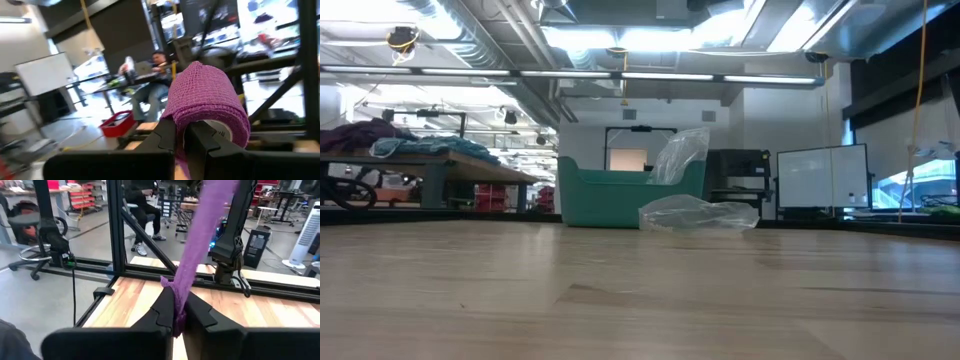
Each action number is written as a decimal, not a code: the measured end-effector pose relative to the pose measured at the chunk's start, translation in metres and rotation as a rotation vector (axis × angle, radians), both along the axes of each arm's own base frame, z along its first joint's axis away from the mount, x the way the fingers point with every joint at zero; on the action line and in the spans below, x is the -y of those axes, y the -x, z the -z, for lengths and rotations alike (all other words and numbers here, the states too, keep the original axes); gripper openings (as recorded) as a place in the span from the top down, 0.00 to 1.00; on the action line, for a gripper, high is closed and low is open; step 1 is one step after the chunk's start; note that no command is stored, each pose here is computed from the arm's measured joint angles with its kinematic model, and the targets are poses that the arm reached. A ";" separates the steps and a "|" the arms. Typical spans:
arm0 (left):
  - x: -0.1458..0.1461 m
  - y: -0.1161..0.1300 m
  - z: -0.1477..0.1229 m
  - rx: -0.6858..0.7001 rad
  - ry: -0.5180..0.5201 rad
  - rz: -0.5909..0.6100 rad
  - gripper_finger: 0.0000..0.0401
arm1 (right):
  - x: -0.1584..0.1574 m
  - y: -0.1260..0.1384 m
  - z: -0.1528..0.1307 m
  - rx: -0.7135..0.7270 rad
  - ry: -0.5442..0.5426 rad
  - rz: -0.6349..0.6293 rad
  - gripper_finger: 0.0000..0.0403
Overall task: Roll bandage
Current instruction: Roll the violet bandage
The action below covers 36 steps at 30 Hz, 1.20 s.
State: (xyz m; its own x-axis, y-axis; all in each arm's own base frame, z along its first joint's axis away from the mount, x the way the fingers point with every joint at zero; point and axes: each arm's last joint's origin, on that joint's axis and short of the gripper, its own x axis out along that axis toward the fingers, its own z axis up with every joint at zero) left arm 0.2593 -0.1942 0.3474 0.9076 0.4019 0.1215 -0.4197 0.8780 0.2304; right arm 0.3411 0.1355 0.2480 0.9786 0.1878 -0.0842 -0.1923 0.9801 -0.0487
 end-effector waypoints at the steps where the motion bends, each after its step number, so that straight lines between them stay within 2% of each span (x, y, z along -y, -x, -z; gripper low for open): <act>1: -0.001 0.000 0.000 -0.015 -0.015 -0.029 0.98 | -0.003 0.002 0.000 -0.003 0.004 0.004 0.95; 5: -0.003 0.002 0.001 -0.086 -0.081 -0.147 0.98 | -0.015 0.007 0.000 -0.001 0.009 0.005 0.98; 12: -0.006 -0.001 0.009 -0.190 -0.178 -0.217 0.98 | -0.033 0.015 -0.009 0.059 -0.019 -0.021 0.95; 18: -0.012 -0.006 0.021 -0.248 -0.200 -0.231 0.98 | -0.051 0.015 -0.031 0.077 0.022 -0.052 0.97; 27: -0.009 -0.010 0.033 -0.295 -0.224 -0.238 0.98 | -0.061 0.006 -0.073 0.033 0.088 -0.045 0.94; 32: -0.003 -0.017 0.046 -0.330 -0.265 -0.250 0.98 | -0.056 0.001 -0.096 0.003 0.152 -0.007 0.96; 36: -0.001 -0.019 0.052 -0.362 -0.317 -0.232 0.98 | -0.041 -0.007 -0.102 -0.041 0.115 0.029 0.94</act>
